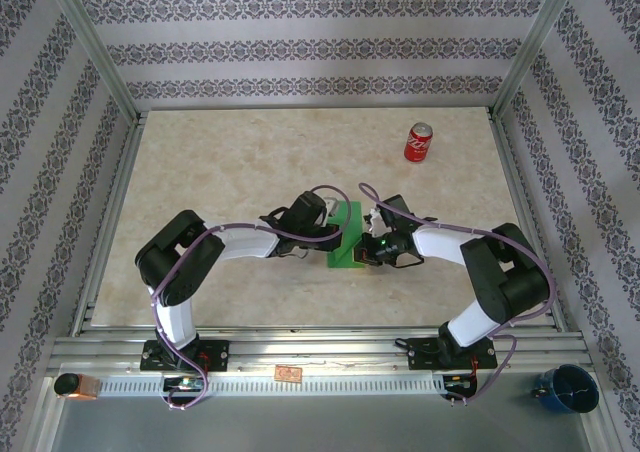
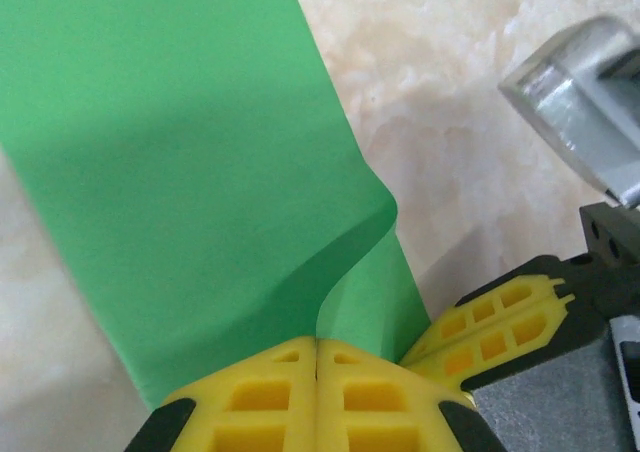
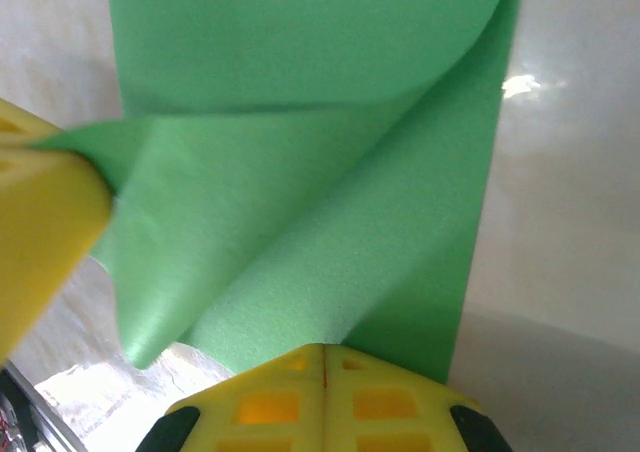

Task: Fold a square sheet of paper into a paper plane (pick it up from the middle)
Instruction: Fold the triangle a second time at the center of the table.

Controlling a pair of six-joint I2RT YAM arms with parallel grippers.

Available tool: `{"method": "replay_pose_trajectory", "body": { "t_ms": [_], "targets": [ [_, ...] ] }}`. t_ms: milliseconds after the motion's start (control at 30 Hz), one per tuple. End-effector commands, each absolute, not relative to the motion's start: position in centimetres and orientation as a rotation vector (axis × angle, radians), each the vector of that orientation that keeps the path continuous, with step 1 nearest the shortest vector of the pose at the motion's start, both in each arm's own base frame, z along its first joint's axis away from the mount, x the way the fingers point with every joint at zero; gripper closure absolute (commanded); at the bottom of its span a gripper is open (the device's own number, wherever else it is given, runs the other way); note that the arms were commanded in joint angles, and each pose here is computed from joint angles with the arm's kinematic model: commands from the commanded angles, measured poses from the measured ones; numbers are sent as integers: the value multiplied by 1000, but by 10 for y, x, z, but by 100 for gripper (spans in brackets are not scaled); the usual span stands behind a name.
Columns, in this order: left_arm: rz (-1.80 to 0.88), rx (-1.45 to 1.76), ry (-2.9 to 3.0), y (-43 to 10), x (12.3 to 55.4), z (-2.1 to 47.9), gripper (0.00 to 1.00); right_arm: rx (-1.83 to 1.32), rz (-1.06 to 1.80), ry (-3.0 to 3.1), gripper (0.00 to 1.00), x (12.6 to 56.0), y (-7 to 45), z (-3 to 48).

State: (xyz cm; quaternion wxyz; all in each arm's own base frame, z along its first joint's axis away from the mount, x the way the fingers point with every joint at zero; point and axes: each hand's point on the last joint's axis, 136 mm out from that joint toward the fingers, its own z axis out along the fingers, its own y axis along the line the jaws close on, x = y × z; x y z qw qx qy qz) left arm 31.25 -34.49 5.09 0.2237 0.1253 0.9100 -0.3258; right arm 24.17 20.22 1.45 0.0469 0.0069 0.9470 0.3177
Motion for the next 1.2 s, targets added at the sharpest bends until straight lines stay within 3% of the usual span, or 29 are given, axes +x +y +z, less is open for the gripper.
{"method": "replay_pose_trajectory", "body": {
  "t_ms": [0, 500, 800, 1167],
  "targets": [
    [-824, 363, 2529, -336, 325, 46, 100, -5, 846, 2963, 100, 234, 185, 9],
    [-889, 407, 2534, -346, 324, 40, 100, -20, 854, 2966, 100, 237, 181, 11],
    [-936, 409, 2533, -351, 322, 39, 100, 2, 1006, 2853, 98, 251, 208, 37],
    [-962, 415, 2521, -355, 322, 47, 100, 84, 883, 2928, 98, 241, 195, 7]
  ]
}}
